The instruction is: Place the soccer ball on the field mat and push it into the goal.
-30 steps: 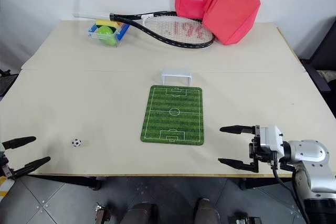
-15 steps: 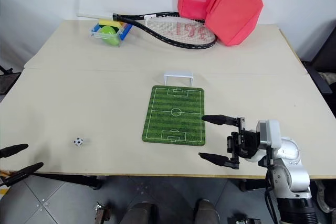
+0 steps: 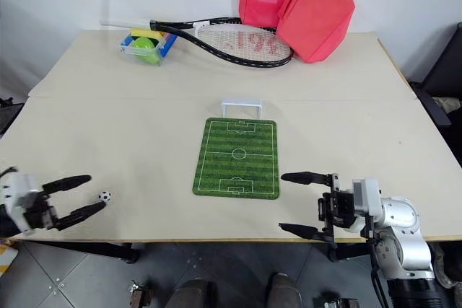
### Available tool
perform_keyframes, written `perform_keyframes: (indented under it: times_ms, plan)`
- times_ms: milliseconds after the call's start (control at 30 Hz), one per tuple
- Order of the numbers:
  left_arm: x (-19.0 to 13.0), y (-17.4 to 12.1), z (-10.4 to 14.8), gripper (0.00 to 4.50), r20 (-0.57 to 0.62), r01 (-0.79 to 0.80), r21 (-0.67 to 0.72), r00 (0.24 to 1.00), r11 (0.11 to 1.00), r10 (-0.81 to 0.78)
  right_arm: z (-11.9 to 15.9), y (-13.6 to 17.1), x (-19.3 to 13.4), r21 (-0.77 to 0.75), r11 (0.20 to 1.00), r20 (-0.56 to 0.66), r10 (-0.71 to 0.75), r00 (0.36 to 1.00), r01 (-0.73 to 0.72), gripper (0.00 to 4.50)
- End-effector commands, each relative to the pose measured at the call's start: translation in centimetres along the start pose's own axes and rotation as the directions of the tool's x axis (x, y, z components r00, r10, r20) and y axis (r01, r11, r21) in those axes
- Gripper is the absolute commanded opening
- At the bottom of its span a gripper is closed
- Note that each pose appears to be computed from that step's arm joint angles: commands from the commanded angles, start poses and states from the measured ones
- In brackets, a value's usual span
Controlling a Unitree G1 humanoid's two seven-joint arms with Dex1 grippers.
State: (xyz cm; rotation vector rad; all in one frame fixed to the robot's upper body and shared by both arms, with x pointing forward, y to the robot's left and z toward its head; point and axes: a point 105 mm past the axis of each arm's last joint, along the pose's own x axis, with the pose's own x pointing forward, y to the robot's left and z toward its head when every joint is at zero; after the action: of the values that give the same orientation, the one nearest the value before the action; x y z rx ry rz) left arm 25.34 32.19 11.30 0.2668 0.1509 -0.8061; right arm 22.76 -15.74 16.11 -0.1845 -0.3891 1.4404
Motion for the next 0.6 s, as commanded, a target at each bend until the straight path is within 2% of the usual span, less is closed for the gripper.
perform_keyframes:
  times_ms: [33, 200, 233, 300, 567, 600]
  plan:
    - [0.89, 0.21, -0.26, 4.48, -0.018, 0.007, 0.007, 1.0, 1.0, -0.007, 0.87, 0.13, 0.23, -0.03, 1.0, 0.005, 0.006, 1.0, -0.005, 4.5]
    - [1.73, 0.07, -0.67, 4.48, -0.035, 0.042, -0.004, 0.998, 0.999, -0.043, 1.11, 0.1, 0.56, -0.035, 0.999, 0.006, -0.008, 1.0, 0.008, 4.5]
    - [1.69, 0.07, -0.67, 4.08, -0.037, 0.045, -0.003, 0.998, 0.999, -0.045, 1.16, 0.07, 0.59, -0.036, 0.999, 0.006, -0.012, 1.0, 0.012, 4.5]
    - [1.55, 0.09, -0.7, 3.66, -0.042, 0.048, -0.002, 0.998, 0.999, -0.048, 1.21, 0.04, 0.62, -0.038, 0.999, 0.005, -0.018, 1.0, 0.018, 4.5]
    - [1.12, 0.03, -0.87, 1.02, -0.08, 0.064, 0.02, 0.995, 0.998, -0.063, 1.17, -0.06, 0.84, -0.049, 0.998, 0.005, -0.05, 0.999, 0.05, 4.5]
    - [1.26, -0.08, -0.55, 0.85, -0.065, 0.074, 0.031, 0.995, 0.997, -0.072, 1.17, -0.07, 0.83, -0.05, 0.997, 0.004, -0.052, 0.999, 0.052, 4.5]
